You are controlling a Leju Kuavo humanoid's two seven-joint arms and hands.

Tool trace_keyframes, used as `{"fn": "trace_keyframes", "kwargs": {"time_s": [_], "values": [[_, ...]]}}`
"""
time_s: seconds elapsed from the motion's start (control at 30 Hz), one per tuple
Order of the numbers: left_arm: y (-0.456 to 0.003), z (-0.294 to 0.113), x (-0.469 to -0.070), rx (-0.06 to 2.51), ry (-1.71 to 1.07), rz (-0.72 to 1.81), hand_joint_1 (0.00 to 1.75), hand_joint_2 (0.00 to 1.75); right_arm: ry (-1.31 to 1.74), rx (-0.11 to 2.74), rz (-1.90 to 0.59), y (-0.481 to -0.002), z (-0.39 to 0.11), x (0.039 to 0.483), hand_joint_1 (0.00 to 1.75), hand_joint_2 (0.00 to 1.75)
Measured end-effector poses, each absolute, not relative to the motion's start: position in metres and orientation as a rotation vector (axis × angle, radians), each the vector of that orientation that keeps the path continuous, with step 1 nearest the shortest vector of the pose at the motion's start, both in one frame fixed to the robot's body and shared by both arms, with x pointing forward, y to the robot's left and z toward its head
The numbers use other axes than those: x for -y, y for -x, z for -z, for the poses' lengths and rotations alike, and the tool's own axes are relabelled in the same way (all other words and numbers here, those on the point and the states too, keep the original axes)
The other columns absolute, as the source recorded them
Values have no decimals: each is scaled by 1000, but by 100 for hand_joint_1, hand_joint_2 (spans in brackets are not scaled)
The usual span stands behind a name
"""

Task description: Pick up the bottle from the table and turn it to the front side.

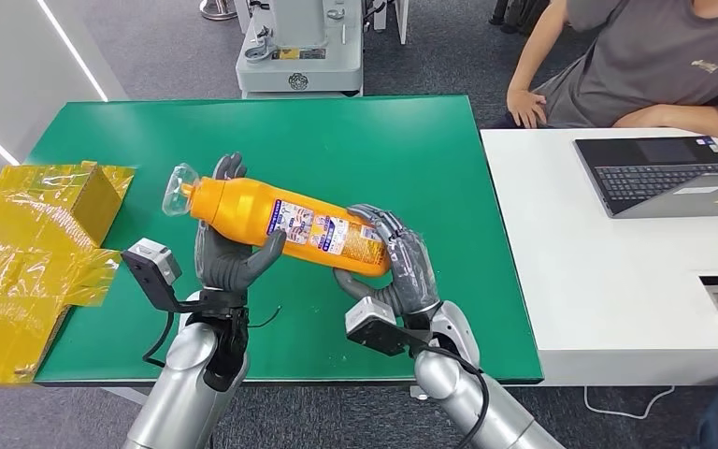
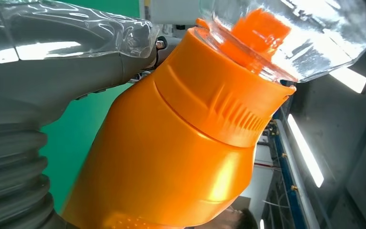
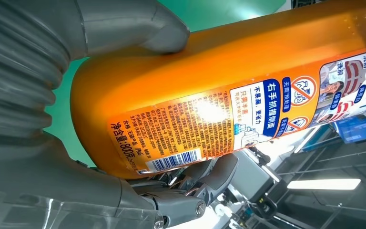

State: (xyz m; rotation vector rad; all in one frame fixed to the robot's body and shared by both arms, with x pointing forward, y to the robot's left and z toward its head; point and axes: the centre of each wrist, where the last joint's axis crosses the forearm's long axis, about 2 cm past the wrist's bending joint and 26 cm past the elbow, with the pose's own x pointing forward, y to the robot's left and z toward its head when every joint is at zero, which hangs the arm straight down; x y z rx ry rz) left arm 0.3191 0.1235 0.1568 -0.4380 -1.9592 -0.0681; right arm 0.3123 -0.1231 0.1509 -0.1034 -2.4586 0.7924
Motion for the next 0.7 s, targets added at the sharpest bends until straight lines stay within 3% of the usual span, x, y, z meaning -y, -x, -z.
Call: {"fn": "trace_keyframes", "kwargs": {"time_s": [0.7], "values": [[-305, -138, -128, 1916, 396, 52, 0, 175, 126, 2358, -891, -308, -125, 127, 175, 175]]}}
